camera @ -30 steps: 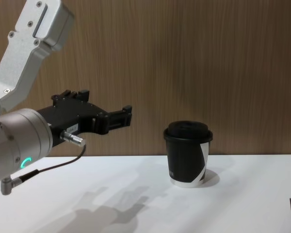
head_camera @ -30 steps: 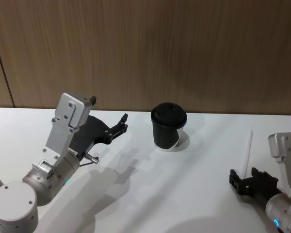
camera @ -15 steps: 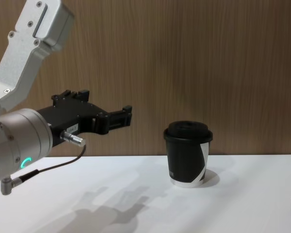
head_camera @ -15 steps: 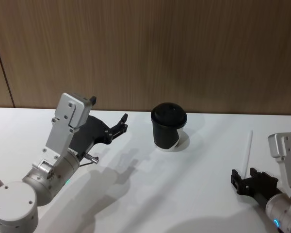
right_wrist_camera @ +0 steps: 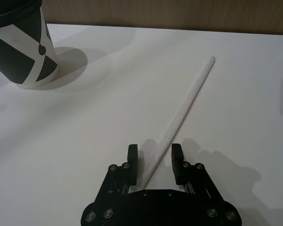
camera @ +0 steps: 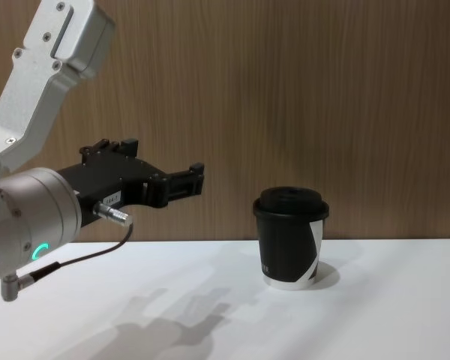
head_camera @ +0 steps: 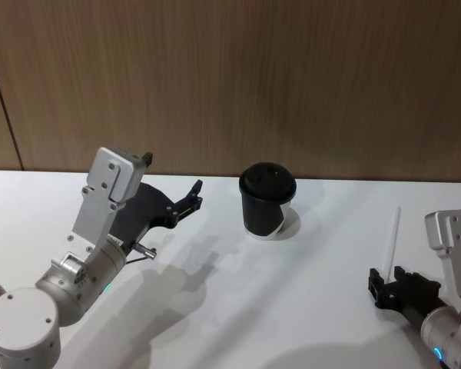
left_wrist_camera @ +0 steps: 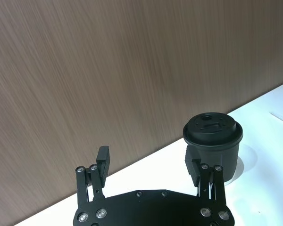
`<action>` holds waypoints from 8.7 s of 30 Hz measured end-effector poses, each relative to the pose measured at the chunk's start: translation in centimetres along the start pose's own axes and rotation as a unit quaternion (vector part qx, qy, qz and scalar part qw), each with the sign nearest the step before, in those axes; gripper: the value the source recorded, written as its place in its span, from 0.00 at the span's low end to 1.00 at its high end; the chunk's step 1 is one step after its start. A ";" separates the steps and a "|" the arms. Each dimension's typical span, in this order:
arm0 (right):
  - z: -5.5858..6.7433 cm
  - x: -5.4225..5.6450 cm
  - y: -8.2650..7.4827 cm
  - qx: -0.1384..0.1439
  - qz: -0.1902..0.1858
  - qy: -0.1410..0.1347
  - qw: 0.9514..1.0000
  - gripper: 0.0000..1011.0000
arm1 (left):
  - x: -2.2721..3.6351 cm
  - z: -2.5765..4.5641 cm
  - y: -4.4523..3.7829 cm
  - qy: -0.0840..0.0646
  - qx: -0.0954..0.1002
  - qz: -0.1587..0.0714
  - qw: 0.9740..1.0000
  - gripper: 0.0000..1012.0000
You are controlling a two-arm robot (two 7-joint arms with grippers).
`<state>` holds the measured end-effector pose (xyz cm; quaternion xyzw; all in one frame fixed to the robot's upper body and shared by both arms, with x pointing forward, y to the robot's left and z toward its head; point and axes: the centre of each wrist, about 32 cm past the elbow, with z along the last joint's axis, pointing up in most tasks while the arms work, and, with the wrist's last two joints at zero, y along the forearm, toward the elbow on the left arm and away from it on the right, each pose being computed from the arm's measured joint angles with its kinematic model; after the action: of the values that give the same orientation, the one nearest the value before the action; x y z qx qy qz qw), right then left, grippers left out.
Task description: Pick up the straw with one hand, pass it to the other hand, and insert it into the cup.
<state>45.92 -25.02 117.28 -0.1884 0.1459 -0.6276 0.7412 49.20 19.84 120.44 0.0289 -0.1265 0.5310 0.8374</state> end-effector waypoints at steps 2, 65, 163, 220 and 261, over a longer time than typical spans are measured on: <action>0.0 0.0 0.0 0.000 0.000 0.000 1.000 0.41 | 0.00 0.00 0.00 0.000 0.000 0.000 1.000 0.99; -0.1 0.3 0.1 0.006 -0.001 -0.006 1.000 0.01 | 0.00 0.00 0.00 0.000 0.000 0.000 1.000 0.99; 7.6 9.9 -1.1 0.354 0.331 -0.228 0.844 0.00 | 0.00 0.00 0.00 0.000 0.000 0.000 1.000 0.99; 7.7 9.7 -1.0 0.356 0.336 -0.227 0.842 0.00 | 3.20 3.25 -0.08 0.351 -0.062 -0.150 0.922 0.99; 7.7 9.7 -1.0 0.356 0.336 -0.227 0.842 0.00 | 0.27 6.24 -3.68 0.527 -0.134 -0.326 0.774 0.99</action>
<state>50.17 -33.94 124.75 0.0119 -0.2059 -0.2882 0.9351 51.48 17.34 126.86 -0.3286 0.2815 0.1363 0.8912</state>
